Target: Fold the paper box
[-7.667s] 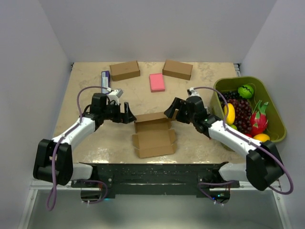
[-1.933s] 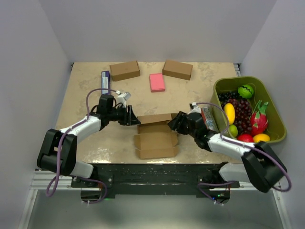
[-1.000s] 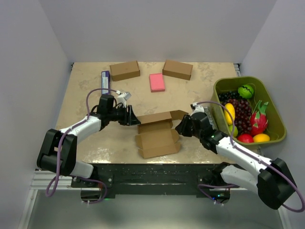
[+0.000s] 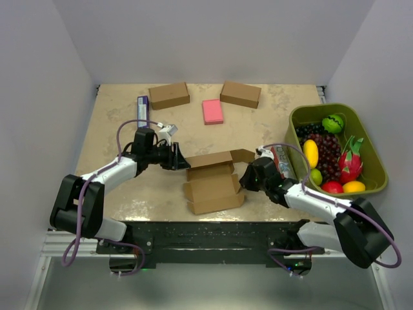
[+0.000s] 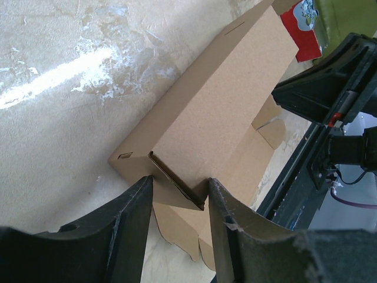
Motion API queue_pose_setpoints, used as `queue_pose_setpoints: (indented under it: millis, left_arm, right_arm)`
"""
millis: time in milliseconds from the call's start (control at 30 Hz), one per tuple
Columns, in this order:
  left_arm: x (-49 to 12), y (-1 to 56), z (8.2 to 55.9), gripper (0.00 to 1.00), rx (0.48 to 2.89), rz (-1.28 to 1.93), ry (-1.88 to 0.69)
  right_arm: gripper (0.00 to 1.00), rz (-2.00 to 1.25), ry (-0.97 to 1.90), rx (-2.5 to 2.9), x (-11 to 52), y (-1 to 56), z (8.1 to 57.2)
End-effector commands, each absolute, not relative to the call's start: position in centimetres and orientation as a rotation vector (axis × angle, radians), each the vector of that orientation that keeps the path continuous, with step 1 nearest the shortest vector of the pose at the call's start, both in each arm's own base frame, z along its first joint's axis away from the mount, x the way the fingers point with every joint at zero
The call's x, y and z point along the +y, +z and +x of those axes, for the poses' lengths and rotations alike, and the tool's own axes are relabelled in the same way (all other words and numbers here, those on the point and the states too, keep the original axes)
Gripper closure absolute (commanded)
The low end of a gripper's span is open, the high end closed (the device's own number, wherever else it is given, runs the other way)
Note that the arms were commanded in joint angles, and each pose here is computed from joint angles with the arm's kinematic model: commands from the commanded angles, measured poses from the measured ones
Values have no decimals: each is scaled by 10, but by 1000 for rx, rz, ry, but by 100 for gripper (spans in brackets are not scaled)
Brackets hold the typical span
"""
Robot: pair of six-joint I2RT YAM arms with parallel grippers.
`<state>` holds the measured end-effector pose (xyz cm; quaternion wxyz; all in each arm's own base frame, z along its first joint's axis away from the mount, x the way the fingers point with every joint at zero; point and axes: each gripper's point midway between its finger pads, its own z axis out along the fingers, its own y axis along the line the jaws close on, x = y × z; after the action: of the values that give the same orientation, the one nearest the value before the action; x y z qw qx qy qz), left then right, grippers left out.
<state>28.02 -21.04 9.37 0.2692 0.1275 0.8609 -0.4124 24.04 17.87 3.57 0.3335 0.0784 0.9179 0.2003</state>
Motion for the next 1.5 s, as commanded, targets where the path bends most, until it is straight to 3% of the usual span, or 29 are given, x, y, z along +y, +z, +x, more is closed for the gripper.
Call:
queue_pose_setpoints:
  millis: [0,333,600,1033,1300,1467]
  left_arm:
    - [-207,88,281,54,2348,351,-1066]
    - [-208,87,280,54,2354,353,-1070]
    - [-209,86,279,54,2355,356,-1072]
    - [-210,90,279,54,2342,364,-1071]
    - [-211,104,281,54,2292,383,-1072]
    - [-213,118,283,38,2231,402,-1089]
  right_arm:
    - [77,122,662,2282,200,64,250]
    - [78,35,761,2314,227,55,241]
    - [79,-16,631,2394,234,36,234]
    - [80,37,594,2379,241,54,226]
    - [61,82,495,2362,218,77,226]
    - [59,104,547,2362,220,82,220]
